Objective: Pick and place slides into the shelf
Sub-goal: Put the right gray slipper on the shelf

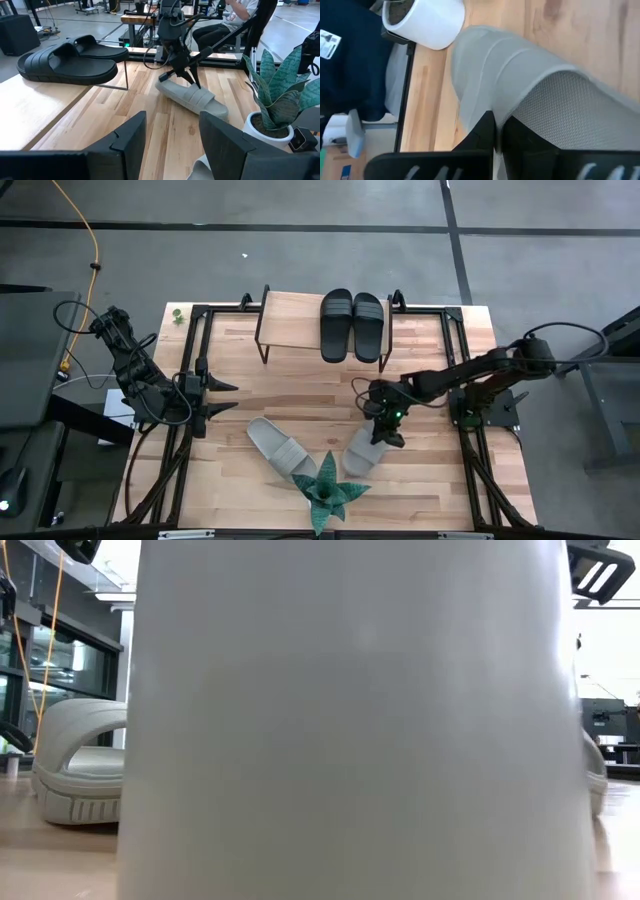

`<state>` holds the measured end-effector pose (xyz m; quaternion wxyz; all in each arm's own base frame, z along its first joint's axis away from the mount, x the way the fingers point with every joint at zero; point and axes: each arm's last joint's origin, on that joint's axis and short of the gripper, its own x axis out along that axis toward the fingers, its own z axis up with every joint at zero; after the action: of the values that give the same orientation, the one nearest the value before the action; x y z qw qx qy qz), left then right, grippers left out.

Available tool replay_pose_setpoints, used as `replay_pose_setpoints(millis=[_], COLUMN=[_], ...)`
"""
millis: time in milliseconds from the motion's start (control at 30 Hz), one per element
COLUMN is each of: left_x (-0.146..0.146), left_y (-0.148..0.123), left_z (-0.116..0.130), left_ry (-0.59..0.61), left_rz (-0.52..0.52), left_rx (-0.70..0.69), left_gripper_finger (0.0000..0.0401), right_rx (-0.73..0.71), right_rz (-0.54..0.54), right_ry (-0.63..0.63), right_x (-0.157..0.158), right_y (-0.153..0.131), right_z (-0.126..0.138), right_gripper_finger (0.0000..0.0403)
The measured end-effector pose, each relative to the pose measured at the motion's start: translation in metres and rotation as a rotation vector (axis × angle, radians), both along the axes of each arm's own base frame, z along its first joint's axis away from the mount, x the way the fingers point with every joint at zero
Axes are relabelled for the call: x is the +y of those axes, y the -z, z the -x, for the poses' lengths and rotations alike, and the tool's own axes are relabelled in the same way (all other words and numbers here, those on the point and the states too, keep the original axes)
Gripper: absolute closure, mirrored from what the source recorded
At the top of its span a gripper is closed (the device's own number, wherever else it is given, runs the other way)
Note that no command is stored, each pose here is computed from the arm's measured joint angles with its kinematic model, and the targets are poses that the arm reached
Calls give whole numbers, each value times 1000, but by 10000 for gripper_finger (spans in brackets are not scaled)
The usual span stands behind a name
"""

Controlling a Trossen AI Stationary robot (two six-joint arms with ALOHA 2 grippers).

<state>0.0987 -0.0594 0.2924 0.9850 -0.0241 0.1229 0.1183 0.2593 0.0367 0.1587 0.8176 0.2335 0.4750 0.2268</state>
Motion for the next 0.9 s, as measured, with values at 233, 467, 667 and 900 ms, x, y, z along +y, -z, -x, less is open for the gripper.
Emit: replay_pose_setpoints(millis=[233, 467, 667, 900], left_x=[0, 0, 0, 0], left_y=[0, 0, 0, 0], left_z=[0, 0, 0, 0], left_ry=[0, 0, 0, 0], left_rz=[0, 0, 0, 0], left_rx=[0, 0, 0, 0], left_gripper_finger=[231, 231, 231, 231], right_rx=[22, 39, 57, 44], right_rz=[27, 37, 43, 63], right_ry=[19, 25, 33, 64], right_x=[-1, -2, -4, -12], right_y=[-5, -6, -8, -21], right_z=[7, 9, 12, 22], right_gripper_finger=[403, 403, 403, 403])
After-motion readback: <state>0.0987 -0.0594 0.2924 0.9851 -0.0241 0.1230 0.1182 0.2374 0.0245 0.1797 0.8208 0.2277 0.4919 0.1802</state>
